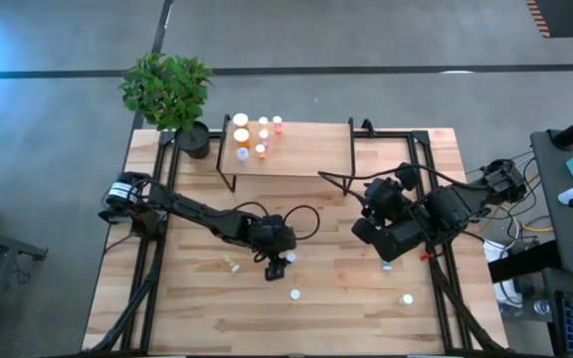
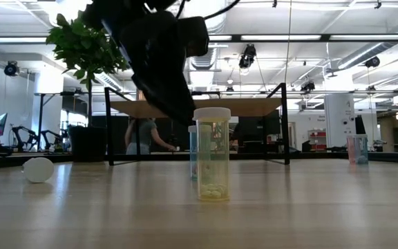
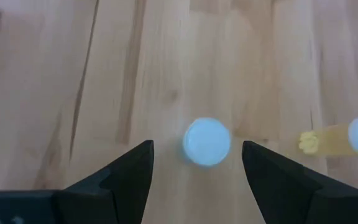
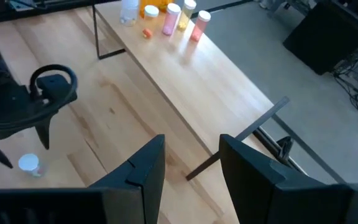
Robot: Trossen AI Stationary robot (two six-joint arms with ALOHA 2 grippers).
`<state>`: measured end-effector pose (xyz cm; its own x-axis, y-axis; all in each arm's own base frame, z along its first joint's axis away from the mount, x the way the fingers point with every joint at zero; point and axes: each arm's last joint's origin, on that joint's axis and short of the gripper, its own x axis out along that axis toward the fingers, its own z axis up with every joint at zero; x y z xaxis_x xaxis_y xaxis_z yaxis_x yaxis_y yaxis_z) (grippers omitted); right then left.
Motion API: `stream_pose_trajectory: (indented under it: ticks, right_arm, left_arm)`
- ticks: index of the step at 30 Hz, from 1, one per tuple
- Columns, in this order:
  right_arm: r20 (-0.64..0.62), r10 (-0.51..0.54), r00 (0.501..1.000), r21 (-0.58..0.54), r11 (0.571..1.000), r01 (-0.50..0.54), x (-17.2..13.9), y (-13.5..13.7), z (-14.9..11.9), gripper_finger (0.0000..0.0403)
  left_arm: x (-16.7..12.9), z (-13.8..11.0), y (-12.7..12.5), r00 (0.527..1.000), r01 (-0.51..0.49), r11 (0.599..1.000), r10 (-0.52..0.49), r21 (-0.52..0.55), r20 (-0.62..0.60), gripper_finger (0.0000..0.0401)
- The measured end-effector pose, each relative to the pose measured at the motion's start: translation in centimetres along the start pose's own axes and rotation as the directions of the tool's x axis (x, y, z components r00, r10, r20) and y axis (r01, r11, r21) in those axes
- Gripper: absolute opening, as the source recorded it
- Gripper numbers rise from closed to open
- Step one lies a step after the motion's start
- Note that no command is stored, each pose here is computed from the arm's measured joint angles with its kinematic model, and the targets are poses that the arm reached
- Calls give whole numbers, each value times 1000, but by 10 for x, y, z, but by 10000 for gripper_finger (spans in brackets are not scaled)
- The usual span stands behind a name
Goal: Pick and place medicine bottles onto shelf by color
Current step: Put the green pill bottle on the shelf
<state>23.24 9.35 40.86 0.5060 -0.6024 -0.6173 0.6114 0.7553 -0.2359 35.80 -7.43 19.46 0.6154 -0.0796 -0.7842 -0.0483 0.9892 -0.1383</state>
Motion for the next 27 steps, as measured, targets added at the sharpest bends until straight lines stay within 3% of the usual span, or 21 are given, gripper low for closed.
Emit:
stream_pose_trajectory:
  ticks: [20, 27]
  right_arm:
    - [14, -11, 1000, 36, 999, 10, 0, 0, 0, 144]
    - [13, -12, 1000, 31, 999, 11, 0, 0, 0, 144]
  left_arm:
    - [11, -7, 8, 991, 6, 996, -19, 94, 129, 227]
    - [14, -16, 11, 995, 1, 996, -10, 92, 102, 191]
